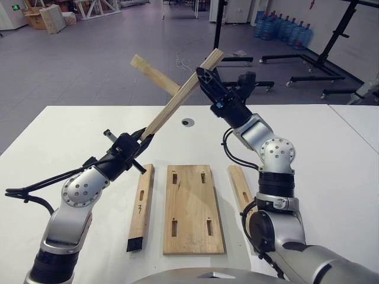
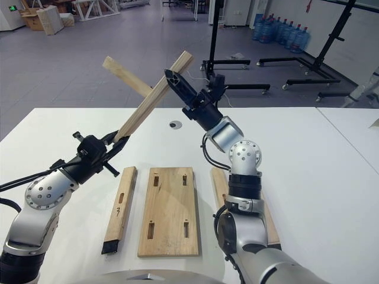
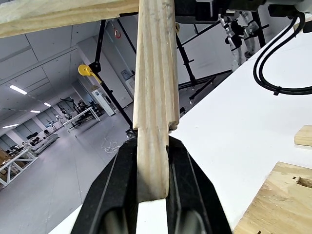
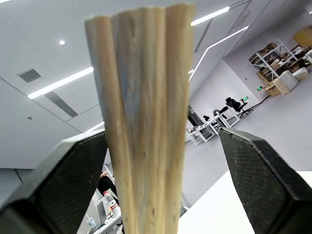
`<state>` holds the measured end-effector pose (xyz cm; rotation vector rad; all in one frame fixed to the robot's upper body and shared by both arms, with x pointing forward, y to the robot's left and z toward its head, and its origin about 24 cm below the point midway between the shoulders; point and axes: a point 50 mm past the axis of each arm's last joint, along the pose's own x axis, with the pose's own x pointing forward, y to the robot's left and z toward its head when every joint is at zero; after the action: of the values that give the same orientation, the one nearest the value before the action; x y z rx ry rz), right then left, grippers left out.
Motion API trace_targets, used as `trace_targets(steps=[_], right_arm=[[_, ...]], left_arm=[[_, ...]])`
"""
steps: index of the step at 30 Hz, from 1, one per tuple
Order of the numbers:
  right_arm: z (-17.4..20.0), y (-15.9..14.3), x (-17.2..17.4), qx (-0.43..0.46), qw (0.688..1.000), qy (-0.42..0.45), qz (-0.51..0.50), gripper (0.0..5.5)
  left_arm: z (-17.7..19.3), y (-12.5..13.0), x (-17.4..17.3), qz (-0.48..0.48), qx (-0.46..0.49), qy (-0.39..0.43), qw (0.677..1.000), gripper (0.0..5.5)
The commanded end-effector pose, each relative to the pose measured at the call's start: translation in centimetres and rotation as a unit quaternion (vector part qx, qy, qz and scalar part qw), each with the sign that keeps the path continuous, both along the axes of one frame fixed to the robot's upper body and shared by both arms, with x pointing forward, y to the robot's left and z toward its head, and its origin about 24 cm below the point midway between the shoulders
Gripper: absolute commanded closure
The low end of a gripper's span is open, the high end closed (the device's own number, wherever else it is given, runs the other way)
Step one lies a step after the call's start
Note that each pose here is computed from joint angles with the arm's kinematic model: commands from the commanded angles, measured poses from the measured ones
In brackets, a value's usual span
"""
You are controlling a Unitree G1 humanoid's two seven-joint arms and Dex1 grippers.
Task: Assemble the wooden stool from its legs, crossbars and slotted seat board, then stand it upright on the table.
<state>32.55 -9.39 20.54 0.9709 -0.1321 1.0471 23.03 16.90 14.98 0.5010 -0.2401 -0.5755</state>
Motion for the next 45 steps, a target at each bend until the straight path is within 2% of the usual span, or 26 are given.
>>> trace_targets(steps=[1,6,12,13,17,19,21,22,25,28,29,31,35,45], right_arm=[[1.1,0.3,-0.2,0.019,0.999,-0.025,0.012,2.31],[1.3,-0.1,-0.7,0.026,0.999,-0.046,0.011,3.37],[1.8,-0.2,-1.2,0.018,0.997,-0.076,0.002,3.45],[2.0,-0.3,-1.3,0.014,0.996,-0.085,-0.003,3.45],[3.5,-1.8,-1.5,-0.065,0.979,-0.174,-0.079,3.45],[4.7,-3.5,-1.4,-0.101,0.966,-0.208,-0.117,3.45],[5.4,-4.6,-1.4,-0.190,0.932,-0.270,-0.152,3.45],[5.4,-4.9,-1.3,-0.238,0.905,-0.307,-0.173,3.45],[4.4,-5.7,-1.0,-0.320,0.870,-0.356,-0.117,3.45],[3.2,-6.4,-1.1,-0.338,0.853,-0.396,-0.040,3.45],[2.7,-6.5,-1.1,-0.318,0.866,-0.385,-0.009,3.45],[1.6,-6.3,-0.9,-0.308,0.871,-0.381,0.045,3.45],[0.2,-6.7,-0.6,-0.290,0.879,-0.347,0.153,3.45],[-0.6,-6.4,0.7,-0.269,0.882,-0.319,0.218,3.45]], left_arm=[[0.2,-0.3,0.3,-0.008,0.001,-0.010,1.000,5.01],[-0.1,-0.2,0.5,-0.005,-0.005,-0.006,1.000,5.01],[-0.9,0.3,0.6,0.011,-0.013,0.007,1.000,5.01],[-1.0,0.4,0.6,0.018,-0.019,0.011,1.000,4.54],[-3.1,1.8,0.2,0.065,-0.047,0.060,0.995,3.97],[-4.0,2.4,-0.3,0.090,-0.059,0.078,0.991,3.65],[-4.6,3.0,-1.2,0.117,-0.069,0.087,0.987,3.39],[-4.8,3.3,-1.4,0.131,-0.076,0.089,0.984,3.18],[-5.0,4.6,-2.0,0.183,-0.106,0.085,0.974,3.16],[-5.0,5.6,-2.4,0.233,-0.140,0.072,0.960,3.16],[-4.8,6.1,-2.2,0.246,-0.151,0.066,0.955,3.16],[-4.6,6.7,-2.3,0.268,-0.164,0.056,0.948,3.16],[-4.8,6.1,-3.0,0.285,-0.176,0.052,0.941,3.16],[-5.7,4.6,-4.8,0.315,-0.198,0.056,0.927,3.16]])
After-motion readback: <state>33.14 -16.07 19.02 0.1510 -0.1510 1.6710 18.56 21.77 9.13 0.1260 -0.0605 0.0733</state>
